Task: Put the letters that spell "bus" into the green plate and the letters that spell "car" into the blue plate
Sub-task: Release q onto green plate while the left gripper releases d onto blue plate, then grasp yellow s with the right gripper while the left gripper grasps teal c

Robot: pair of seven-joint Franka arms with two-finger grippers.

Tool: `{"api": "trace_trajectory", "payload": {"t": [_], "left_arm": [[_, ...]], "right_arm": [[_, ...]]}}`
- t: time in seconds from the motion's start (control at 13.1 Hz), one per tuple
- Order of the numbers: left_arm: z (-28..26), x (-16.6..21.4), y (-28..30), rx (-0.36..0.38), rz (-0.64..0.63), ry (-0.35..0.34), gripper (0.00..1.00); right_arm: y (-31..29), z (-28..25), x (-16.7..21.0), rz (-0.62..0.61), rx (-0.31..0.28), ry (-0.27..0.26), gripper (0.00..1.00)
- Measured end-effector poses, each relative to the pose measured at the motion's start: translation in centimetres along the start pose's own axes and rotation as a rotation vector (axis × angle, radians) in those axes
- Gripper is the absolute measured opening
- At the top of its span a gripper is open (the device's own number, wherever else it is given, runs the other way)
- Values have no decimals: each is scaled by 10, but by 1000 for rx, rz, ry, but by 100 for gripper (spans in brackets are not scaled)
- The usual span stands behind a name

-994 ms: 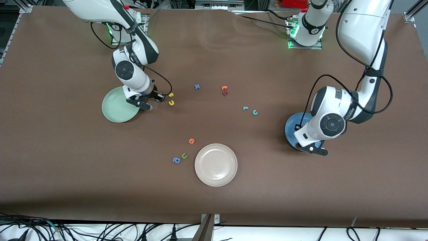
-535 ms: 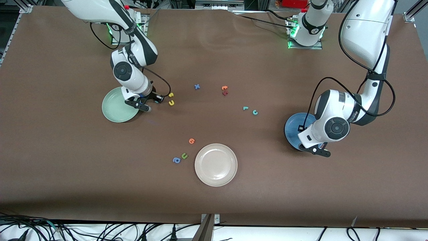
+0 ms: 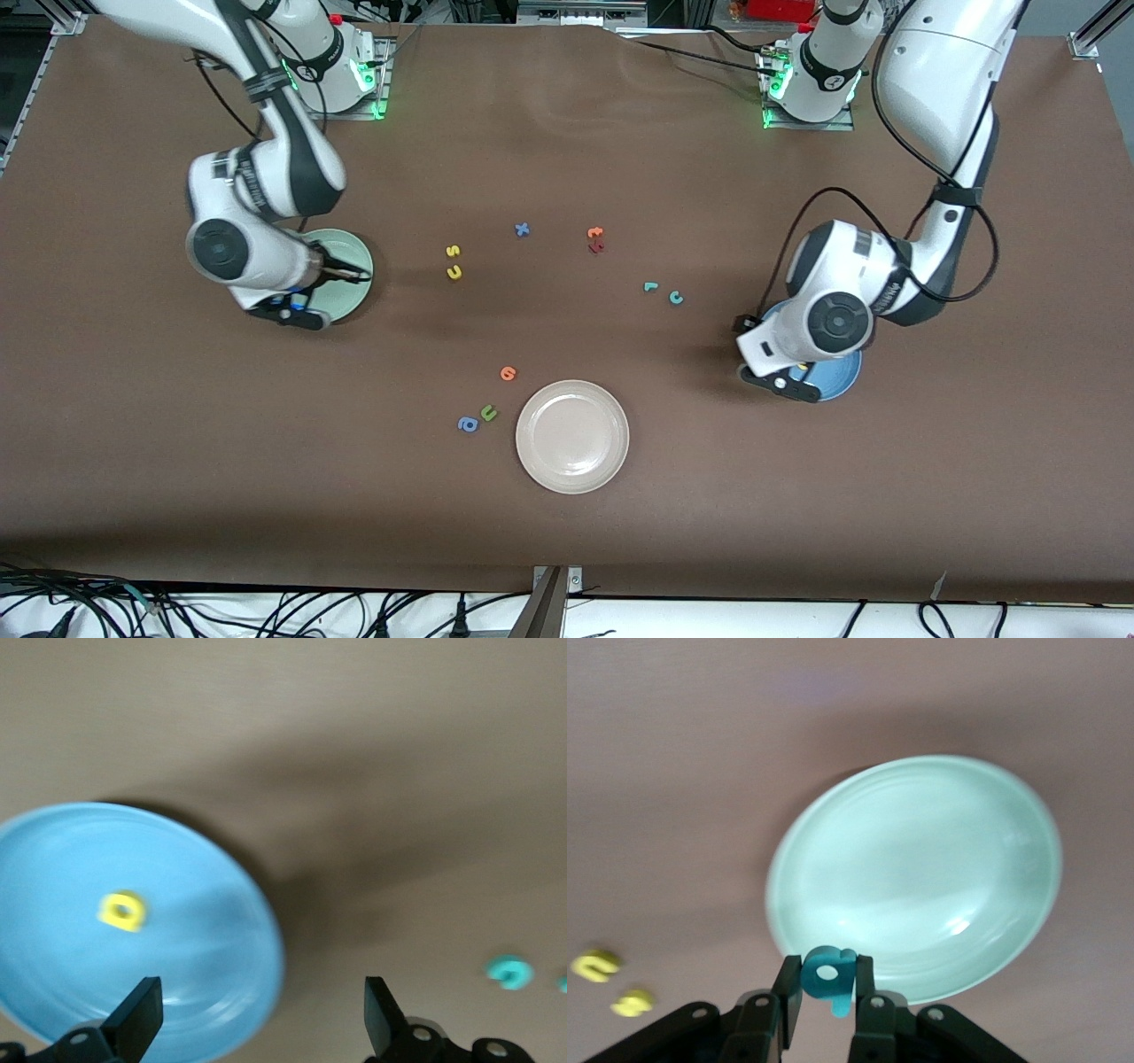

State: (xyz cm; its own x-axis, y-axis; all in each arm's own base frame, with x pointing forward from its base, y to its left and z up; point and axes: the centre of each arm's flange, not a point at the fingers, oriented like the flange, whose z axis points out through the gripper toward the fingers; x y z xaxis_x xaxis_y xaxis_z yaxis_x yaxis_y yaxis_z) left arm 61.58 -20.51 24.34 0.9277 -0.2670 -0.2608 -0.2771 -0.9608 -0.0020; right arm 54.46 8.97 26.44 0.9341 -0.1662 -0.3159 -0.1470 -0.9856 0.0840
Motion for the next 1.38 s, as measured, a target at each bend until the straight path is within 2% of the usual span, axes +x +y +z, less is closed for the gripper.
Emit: {"api": "trace_trajectory", "payload": {"t": [0.23,0.38,0.61,0.69,0.76,0.92,1.07,1.15,1.38], "left_arm": [[8,-7,35,-24,-36,-26,100],[30,-16,45,-28,-27,-41,100],[60,-27,69,-45,19,7,99],[66,-33,84,-19,75,20,99],[68,-37,97,22,135,30,99],[65,-42,114,50,194,43,98],[59,-44,125,46,237,56,99],[57,-46,132,47,285,62,99],[53,-44,135,49,429,84,98]], "right_arm": [[55,29,19,-106,-7,-45,28],[71,55,26,-138,-9,-52,28],[72,82,24,-148,-12,-44,28],[71,84,23,-150,-12,-45,35],[71,83,23,-149,-11,-43,45],[67,75,21,-125,7,-47,68],[39,52,16,-62,70,-74,91],[12,39,10,-23,98,-82,99],[-84,25,-22,99,114,-77,99]]}}
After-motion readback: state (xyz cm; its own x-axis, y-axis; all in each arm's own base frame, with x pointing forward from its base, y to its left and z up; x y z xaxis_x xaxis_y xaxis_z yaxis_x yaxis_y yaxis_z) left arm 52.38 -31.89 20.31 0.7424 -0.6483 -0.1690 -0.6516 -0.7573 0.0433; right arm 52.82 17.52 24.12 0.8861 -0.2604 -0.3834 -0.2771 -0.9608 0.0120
